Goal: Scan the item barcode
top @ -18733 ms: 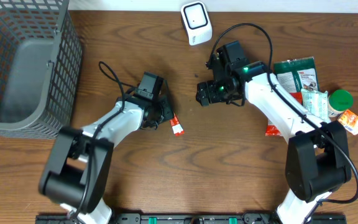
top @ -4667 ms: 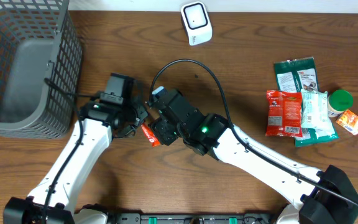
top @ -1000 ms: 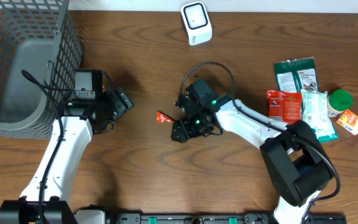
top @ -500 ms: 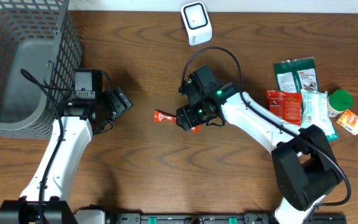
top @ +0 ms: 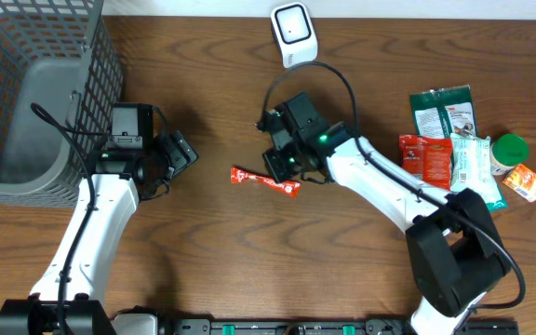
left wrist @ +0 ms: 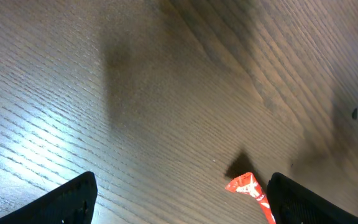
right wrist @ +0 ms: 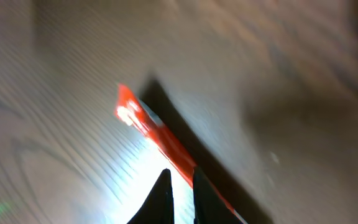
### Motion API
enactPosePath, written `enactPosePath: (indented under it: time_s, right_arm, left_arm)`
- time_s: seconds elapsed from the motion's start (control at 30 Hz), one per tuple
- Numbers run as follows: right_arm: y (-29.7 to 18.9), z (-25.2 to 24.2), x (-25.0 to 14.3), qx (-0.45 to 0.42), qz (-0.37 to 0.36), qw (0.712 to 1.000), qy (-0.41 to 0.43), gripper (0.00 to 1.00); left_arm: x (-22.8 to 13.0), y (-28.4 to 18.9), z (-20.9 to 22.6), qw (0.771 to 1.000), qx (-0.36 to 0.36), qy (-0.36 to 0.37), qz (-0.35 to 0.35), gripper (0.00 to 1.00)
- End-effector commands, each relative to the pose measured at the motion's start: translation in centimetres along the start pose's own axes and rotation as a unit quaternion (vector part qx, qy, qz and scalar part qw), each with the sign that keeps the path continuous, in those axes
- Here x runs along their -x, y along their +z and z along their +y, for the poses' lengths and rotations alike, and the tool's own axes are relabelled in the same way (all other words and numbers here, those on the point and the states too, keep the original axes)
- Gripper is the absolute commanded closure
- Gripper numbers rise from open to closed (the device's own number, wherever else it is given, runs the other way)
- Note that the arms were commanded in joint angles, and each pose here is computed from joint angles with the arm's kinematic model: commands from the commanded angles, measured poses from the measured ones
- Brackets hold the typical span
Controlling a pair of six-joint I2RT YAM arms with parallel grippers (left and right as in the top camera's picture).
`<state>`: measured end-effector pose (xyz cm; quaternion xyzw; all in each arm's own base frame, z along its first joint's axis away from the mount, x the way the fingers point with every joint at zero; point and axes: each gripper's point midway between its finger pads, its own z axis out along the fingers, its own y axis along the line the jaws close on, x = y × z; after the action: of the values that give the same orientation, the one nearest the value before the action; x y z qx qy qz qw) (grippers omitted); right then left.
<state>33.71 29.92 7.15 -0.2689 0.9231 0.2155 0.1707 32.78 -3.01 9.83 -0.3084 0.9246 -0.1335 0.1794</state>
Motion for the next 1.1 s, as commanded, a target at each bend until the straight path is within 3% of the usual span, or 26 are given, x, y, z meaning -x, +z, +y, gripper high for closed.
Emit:
enactPosePath:
  time_s: [0.0,0.2,0.83,1.07]
  right_arm:
    - [0.1,2.2,0.8,0.011,-0.012,1.000,-0.025,0.92]
    - [2.6,1.6,-0.1,-0.037,0.000,0.999,-0.034,0.94]
    - [7.3,-0.5,-2.0,-0.071,0.027,0.997,-0.021,0.96]
    - [5.2,0.0,1.9,-0.067,-0.023,0.997,-0.029,0.76]
  left_arm:
    - [0.5,-0.2,0.2,1.000,0.003,-0.002,-0.007,0.12]
    - [0.5,-0.2,0.2,1.000,0.003,-0.003,-0.007,0.12]
    - [0.5,-0.2,0.2,1.000,0.003,-0.002,-0.007,0.12]
    - [0.5,-0.2,0.2,1.000,0.003,-0.002,-0.007,0.12]
